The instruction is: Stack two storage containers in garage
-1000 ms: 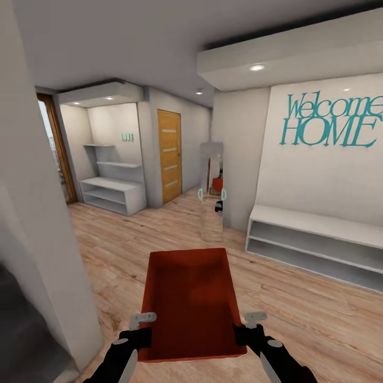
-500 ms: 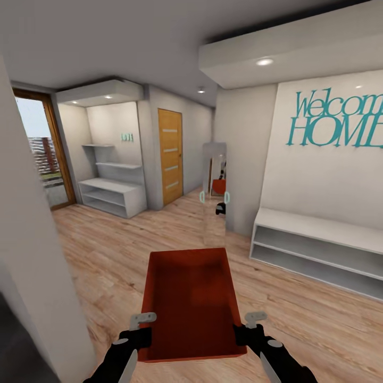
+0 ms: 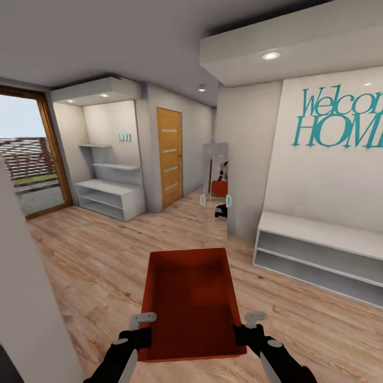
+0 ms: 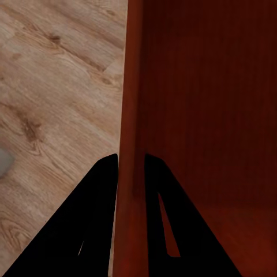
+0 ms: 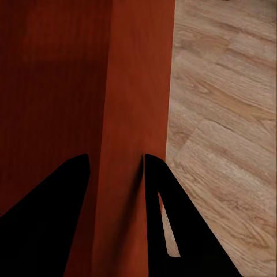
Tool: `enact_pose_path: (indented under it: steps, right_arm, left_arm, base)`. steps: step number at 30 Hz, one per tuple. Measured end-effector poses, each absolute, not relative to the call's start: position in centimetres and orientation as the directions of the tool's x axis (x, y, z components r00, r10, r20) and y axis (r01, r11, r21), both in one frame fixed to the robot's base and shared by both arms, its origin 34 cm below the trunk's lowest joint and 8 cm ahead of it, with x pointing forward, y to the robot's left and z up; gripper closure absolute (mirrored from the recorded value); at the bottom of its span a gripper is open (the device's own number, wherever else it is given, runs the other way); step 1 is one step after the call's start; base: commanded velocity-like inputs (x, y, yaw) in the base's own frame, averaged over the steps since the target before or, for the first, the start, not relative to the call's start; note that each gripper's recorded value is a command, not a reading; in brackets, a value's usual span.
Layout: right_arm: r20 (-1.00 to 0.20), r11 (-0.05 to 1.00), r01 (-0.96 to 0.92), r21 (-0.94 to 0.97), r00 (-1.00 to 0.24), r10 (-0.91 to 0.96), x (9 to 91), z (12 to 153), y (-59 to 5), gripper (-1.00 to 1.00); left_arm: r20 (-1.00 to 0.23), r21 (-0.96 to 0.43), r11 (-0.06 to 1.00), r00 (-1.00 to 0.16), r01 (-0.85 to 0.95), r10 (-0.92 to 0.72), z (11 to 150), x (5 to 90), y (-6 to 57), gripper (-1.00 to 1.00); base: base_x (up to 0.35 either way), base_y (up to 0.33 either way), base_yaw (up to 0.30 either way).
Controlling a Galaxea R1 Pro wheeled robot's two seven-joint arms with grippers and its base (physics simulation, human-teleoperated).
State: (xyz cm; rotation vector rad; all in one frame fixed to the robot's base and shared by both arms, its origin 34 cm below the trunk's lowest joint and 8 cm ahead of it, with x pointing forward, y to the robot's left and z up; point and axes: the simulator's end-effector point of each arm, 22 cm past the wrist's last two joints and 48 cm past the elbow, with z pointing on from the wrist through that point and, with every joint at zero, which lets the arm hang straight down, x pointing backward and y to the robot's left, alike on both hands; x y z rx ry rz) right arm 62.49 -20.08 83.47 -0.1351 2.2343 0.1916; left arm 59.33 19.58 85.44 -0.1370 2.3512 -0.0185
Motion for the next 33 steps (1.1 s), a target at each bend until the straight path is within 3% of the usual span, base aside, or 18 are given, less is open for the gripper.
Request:
enact_pose_path:
  steps: [26,33]
  right_arm:
    - [-0.784,0.982,-0.164,0.091,-0.620,-0.031,62.49,83.47,-20.13,1.00]
    - [-0.784,0.982,-0.164,0.091,-0.619,-0.031,62.50,83.48,-20.11,1.00]
  left_arm:
    - [-0.706,-0.055,0.994,-0.701,-0.094,-0.105,85.44,59.33,19.54,1.00]
    - [-0.706,-0.055,0.994,-0.701,-0.094,-0.105,85.45,59.33,19.55,1.00]
  base:
    - [0.326,0.000,0.001]
    - [0.325,0.000,0.188]
